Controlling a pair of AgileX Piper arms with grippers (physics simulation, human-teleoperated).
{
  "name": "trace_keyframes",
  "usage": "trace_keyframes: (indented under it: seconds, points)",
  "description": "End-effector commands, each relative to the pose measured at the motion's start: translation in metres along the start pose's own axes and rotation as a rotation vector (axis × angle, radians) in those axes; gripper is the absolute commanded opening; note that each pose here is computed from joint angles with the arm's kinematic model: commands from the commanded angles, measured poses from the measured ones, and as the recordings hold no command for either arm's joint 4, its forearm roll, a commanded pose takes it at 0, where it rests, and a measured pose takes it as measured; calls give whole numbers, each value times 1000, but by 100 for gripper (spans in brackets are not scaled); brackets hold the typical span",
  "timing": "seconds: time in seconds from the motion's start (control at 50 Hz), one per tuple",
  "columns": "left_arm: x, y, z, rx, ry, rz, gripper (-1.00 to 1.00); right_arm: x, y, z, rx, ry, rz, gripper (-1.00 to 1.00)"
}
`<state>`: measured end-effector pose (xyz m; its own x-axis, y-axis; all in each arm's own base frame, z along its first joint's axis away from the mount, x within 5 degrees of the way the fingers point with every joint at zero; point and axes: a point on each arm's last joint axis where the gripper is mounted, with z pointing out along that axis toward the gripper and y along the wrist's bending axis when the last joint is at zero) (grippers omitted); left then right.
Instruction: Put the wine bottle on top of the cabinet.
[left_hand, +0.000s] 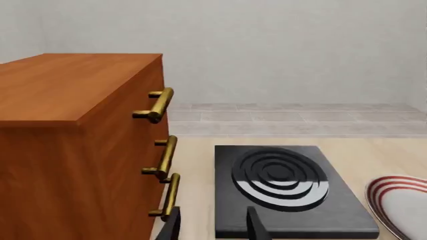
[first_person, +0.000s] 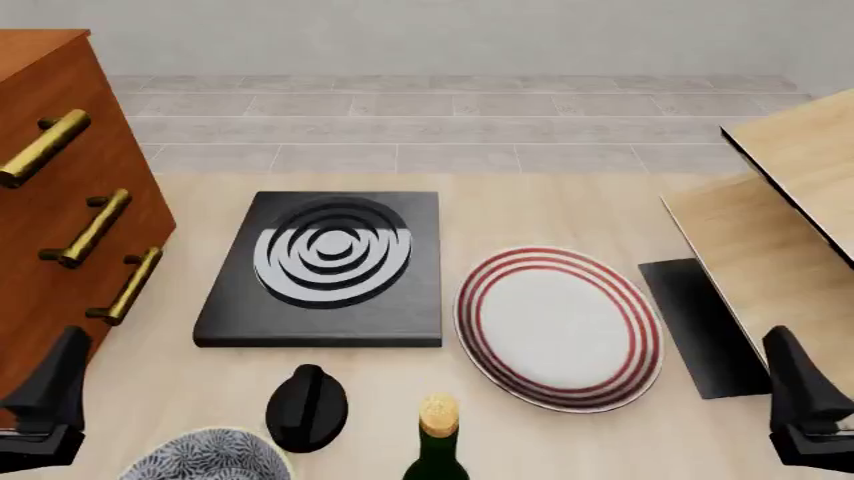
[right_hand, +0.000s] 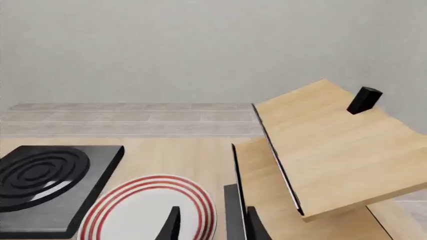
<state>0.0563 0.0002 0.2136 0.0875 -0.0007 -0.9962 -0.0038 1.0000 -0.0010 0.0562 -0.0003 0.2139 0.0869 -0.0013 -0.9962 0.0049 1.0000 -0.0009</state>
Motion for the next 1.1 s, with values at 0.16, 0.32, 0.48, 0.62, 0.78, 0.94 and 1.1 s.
trace_keyframes:
  seconds: [0.16,0.32,0.48,0.62,0.78,0.94,1.1]
  points:
    - [-2,-1,0,13,-8,-2,100,0,0,1,-4,1,2,100]
    - [-11,-3,-1,51,-32,-12,100,-1,0,0,-4,1,2,100]
    - [-28,-12,-5,245,-65,29,100,0,0,0,-4,1,2,100]
    - [-39,-18,-9,377,-64,8,100,-1,0,1,-4,1,2,100]
    - [-50,-20,-13,471,-67,-51,100,0,0,1,-4,1,2,100]
    - [-48,-25,-15,593,-47,-82,100,-1,0,0,-4,1,2,100]
    - [-43,-30,-16,679,-34,-90,100,-1,0,0,-3,1,2,100]
